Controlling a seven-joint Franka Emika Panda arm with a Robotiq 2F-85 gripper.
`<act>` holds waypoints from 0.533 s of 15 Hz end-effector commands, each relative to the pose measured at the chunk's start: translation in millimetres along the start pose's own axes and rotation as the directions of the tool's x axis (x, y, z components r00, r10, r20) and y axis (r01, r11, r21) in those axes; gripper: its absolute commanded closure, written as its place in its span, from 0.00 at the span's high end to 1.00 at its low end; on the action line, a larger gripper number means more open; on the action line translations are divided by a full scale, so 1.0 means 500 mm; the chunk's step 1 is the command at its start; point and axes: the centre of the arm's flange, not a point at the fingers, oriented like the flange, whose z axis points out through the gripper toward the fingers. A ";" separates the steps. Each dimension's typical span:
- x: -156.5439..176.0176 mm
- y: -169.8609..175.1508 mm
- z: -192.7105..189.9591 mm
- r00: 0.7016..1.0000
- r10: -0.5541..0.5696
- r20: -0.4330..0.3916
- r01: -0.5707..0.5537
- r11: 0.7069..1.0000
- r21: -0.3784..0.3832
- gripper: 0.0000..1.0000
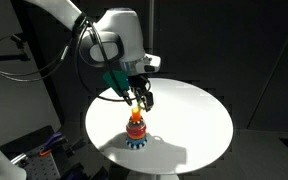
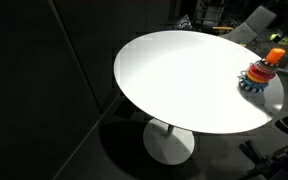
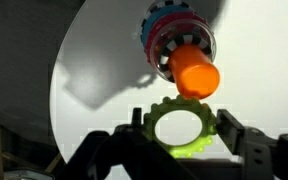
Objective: Pick up the lime green ring and put it on the ring holder
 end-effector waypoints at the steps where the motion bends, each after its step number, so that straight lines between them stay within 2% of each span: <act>1: -0.033 -0.025 -0.014 0.999 -0.054 0.008 0.054 0.999 -0.004 0.49; 8: -0.051 -0.042 0.008 0.995 -0.083 0.054 0.084 0.996 -0.004 0.49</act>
